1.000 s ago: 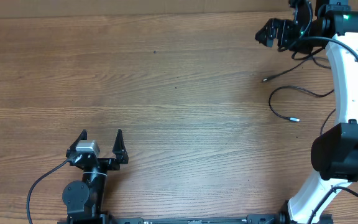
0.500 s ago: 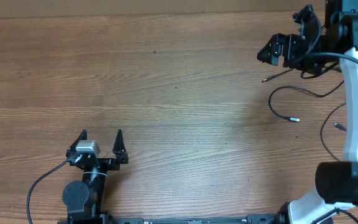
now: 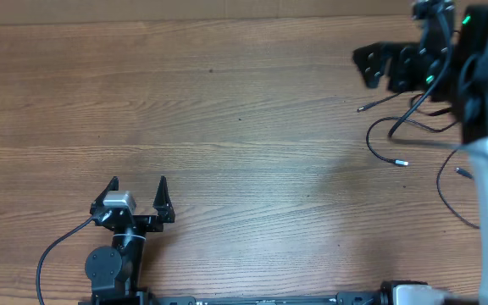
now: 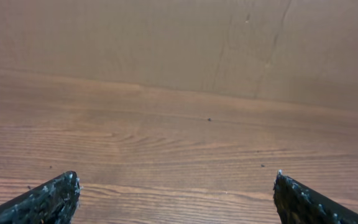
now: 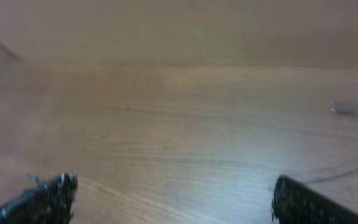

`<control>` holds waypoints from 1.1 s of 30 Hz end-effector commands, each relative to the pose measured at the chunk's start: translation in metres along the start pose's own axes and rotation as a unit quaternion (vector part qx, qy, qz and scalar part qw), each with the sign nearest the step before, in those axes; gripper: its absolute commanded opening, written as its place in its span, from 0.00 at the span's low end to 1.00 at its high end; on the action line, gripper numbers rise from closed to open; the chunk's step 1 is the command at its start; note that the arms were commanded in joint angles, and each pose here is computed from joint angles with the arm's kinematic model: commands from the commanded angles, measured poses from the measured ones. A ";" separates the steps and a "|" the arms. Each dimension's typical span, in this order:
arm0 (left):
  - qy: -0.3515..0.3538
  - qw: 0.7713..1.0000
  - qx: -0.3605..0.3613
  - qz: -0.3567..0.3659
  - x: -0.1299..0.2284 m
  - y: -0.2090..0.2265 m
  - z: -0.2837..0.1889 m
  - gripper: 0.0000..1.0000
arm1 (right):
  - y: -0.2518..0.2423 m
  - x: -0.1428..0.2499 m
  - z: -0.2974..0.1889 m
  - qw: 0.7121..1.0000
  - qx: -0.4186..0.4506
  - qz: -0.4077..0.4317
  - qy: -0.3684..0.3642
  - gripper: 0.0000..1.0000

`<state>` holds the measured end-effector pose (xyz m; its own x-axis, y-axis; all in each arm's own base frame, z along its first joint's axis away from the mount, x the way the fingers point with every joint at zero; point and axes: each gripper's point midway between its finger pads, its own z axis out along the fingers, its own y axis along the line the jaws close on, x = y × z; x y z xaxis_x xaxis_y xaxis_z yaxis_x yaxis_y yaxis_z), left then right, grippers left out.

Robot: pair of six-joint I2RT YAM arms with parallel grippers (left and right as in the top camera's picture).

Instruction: Untangle cables

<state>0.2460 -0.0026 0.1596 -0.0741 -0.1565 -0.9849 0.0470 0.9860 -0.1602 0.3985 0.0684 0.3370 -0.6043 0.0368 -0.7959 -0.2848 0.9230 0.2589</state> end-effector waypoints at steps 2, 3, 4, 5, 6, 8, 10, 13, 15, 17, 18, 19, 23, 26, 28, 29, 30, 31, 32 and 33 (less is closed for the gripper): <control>-0.001 1.000 -0.003 -0.001 0.001 0.001 0.000 1.00 | 0.022 0.035 0.014 0.998 -0.030 -0.034 -0.041 1.00; -0.001 1.000 -0.003 -0.001 0.001 0.001 0.000 1.00 | 0.027 0.040 0.016 0.996 -0.038 -0.046 -0.061 1.00; -0.001 1.000 -0.003 -0.001 0.001 0.001 0.000 1.00 | 0.032 0.046 0.017 0.994 -0.045 -0.057 -0.082 1.00; -0.001 1.000 -0.003 -0.001 0.001 0.001 0.000 1.00 | 0.035 0.050 0.017 0.992 -0.051 -0.066 -0.100 1.00; -0.001 1.000 -0.003 -0.001 0.001 0.001 0.000 1.00 | 0.037 0.056 0.017 0.989 -0.056 -0.074 -0.119 1.00; -0.001 1.000 -0.003 -0.001 0.001 0.001 0.000 1.00 | 0.038 0.076 0.013 0.982 -0.061 -0.083 -0.159 1.00; -0.001 1.000 -0.003 -0.001 0.001 0.001 0.000 1.00 | 0.038 0.085 0.010 0.976 -0.064 -0.091 -0.186 1.00; -0.001 1.000 -0.003 -0.001 0.001 0.001 0.000 1.00 | 0.038 0.097 0.005 0.965 -0.071 -0.105 -0.230 1.00; -0.001 1.000 -0.003 -0.001 0.001 0.001 0.000 1.00 | 0.039 0.105 0.002 0.958 -0.074 -0.113 -0.251 1.00; -0.001 1.000 -0.003 -0.001 0.001 0.001 0.000 1.00 | 0.037 0.114 -0.004 0.954 -0.072 -0.118 -0.267 1.00; -0.001 1.000 -0.003 -0.001 0.001 0.001 0.000 1.00 | 0.036 0.117 -0.006 0.953 -0.067 -0.119 -0.272 1.00; -0.001 1.000 -0.003 -0.001 0.001 0.001 0.000 1.00 | 0.034 0.120 -0.009 0.952 -0.063 -0.119 -0.275 1.00; -0.001 1.000 -0.003 -0.001 0.001 0.001 0.000 1.00 | 0.025 0.130 -0.024 0.949 -0.045 -0.117 -0.290 1.00; -0.001 1.000 -0.003 -0.001 0.001 0.001 0.000 1.00 | 0.018 0.137 -0.033 0.946 -0.031 -0.116 -0.302 1.00; -0.001 1.000 -0.003 -0.001 0.001 0.001 0.000 1.00 | 0.013 0.143 -0.037 0.943 -0.023 -0.117 -0.311 1.00; -0.001 1.000 -0.003 -0.001 0.001 0.001 0.000 1.00 | 0.012 0.147 -0.038 0.942 -0.020 -0.117 -0.315 1.00; -0.001 1.000 -0.003 -0.001 0.001 0.001 0.000 1.00 | 0.010 0.150 -0.038 0.941 -0.017 -0.118 -0.318 1.00; -0.001 1.000 -0.003 -0.001 0.001 0.001 0.000 1.00 | 0.009 0.155 -0.038 0.939 -0.016 -0.119 -0.322 1.00; -0.001 1.000 -0.004 -0.001 0.001 0.001 0.000 1.00 | 0.008 0.159 -0.038 0.938 -0.016 -0.119 -0.325 1.00; -0.001 1.000 -0.003 -0.001 0.001 0.001 0.000 1.00 | 0.007 0.165 -0.037 0.937 -0.016 -0.121 -0.329 1.00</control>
<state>0.2460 -0.0019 0.1594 -0.0746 -0.1566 -0.9848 0.0427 0.9862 -0.1601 0.2746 0.0705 0.2432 0.0608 0.0636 -0.9961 -0.3964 0.9174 0.0343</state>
